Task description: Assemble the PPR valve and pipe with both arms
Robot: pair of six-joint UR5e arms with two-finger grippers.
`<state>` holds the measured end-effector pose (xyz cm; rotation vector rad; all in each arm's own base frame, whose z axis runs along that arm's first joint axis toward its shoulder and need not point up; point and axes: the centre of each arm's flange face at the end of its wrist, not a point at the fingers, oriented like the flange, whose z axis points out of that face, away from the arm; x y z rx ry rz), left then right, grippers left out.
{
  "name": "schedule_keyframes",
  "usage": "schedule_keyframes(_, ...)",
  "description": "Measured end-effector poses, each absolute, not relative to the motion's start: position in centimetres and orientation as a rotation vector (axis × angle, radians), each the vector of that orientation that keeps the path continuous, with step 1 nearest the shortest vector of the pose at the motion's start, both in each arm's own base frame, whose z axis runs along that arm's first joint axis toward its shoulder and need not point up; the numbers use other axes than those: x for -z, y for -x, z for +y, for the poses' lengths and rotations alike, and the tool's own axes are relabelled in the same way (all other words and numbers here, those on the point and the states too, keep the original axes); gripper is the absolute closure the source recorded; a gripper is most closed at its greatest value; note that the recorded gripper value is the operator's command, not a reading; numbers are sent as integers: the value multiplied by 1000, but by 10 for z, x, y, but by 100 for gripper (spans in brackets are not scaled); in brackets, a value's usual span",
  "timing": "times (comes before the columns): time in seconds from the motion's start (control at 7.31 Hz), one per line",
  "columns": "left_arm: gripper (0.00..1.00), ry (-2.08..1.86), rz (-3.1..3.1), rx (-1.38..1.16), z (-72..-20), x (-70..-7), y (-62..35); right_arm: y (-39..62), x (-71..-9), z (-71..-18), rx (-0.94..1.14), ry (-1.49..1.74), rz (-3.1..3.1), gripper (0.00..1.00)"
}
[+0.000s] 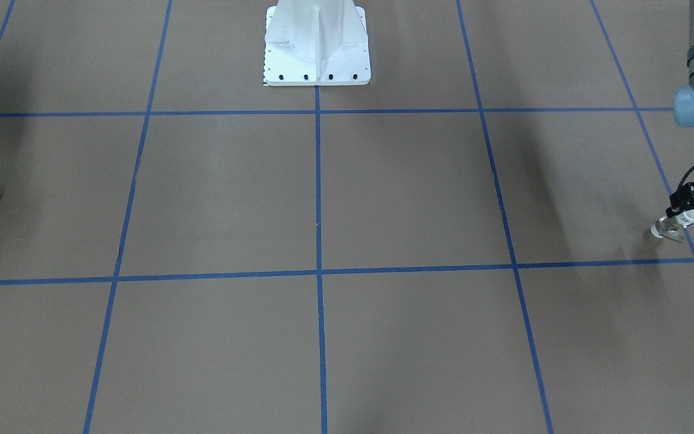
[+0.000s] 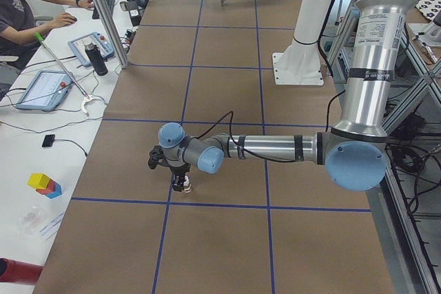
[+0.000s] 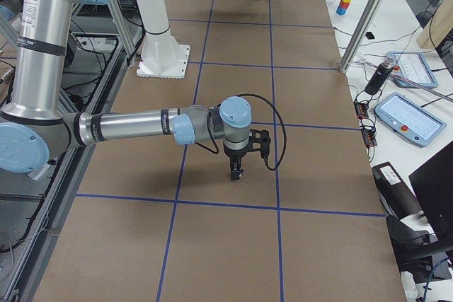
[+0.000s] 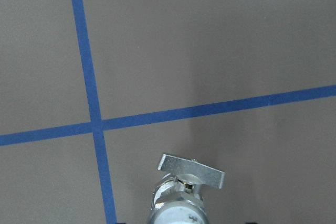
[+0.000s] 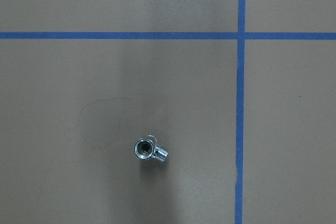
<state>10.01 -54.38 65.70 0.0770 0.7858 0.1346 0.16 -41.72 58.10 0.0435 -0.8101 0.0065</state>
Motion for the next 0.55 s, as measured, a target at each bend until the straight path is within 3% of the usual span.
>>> schedule_keyframes(0.55,100,-63,783,-105,-549,-653,-94,0,-577,-417,-17,-37,-831,0)
